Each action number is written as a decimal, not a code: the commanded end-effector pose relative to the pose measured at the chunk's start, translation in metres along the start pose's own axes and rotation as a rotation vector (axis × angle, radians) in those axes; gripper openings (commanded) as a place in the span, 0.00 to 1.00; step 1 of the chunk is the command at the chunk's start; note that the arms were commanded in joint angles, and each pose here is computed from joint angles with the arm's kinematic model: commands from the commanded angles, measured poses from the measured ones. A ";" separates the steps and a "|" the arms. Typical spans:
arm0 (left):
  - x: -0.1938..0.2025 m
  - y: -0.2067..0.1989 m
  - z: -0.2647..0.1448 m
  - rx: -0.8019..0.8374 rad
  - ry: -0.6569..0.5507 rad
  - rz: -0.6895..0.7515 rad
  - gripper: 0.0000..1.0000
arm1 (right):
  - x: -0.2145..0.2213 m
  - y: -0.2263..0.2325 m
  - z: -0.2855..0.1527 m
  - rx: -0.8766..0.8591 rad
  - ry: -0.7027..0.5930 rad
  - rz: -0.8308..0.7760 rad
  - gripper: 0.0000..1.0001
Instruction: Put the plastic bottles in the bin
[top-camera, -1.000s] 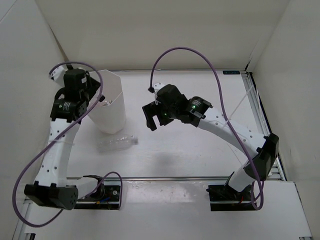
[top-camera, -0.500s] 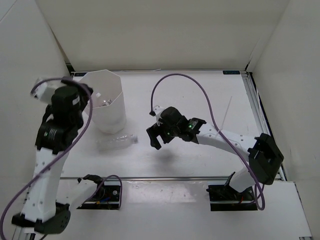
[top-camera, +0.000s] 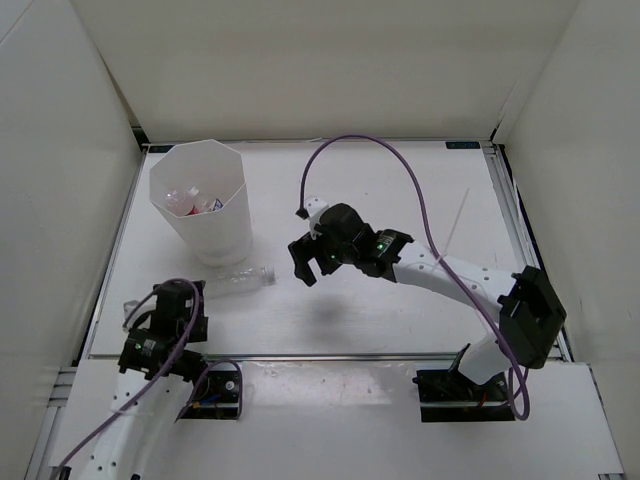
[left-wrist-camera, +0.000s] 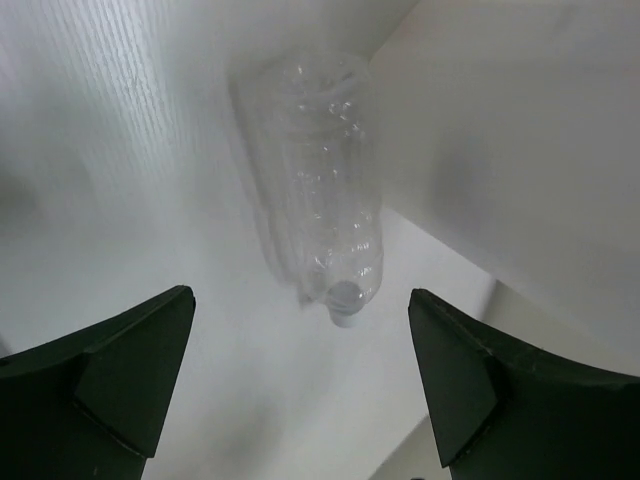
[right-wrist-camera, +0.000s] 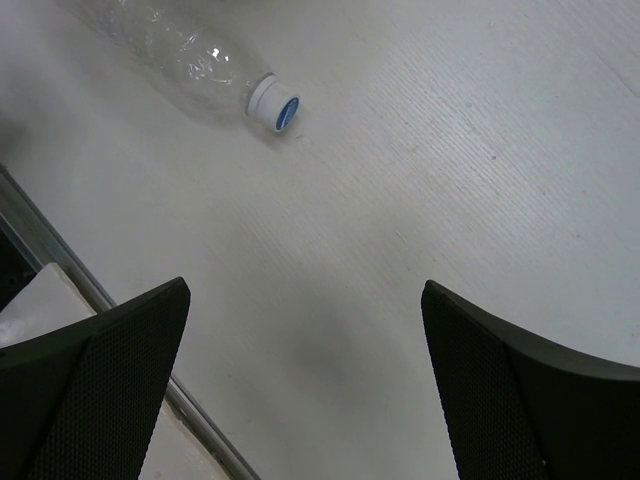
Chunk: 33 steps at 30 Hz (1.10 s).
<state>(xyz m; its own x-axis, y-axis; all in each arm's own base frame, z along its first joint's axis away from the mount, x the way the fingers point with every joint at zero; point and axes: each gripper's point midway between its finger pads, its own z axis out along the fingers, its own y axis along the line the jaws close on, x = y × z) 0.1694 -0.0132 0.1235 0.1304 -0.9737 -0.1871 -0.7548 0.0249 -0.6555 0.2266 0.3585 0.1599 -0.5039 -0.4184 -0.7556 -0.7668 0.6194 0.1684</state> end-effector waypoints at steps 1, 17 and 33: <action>0.010 -0.032 0.014 0.188 0.069 -0.342 0.99 | -0.023 0.000 -0.023 0.012 -0.078 -0.005 1.00; 0.029 0.010 0.092 0.034 -0.008 -0.156 0.99 | 0.014 -0.026 -0.066 0.126 -0.101 0.034 1.00; 0.051 0.022 0.098 0.010 0.176 0.055 0.47 | 0.039 -0.058 -0.081 0.225 -0.006 0.161 1.00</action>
<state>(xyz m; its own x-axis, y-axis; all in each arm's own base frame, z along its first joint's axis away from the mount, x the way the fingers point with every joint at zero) 0.2386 -0.0229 0.0342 0.1360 -0.9861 -0.0950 -0.7154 -0.0315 -0.6980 0.2145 0.2514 0.1626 -0.6076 -0.3275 -0.7236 -0.5873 0.7986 0.1318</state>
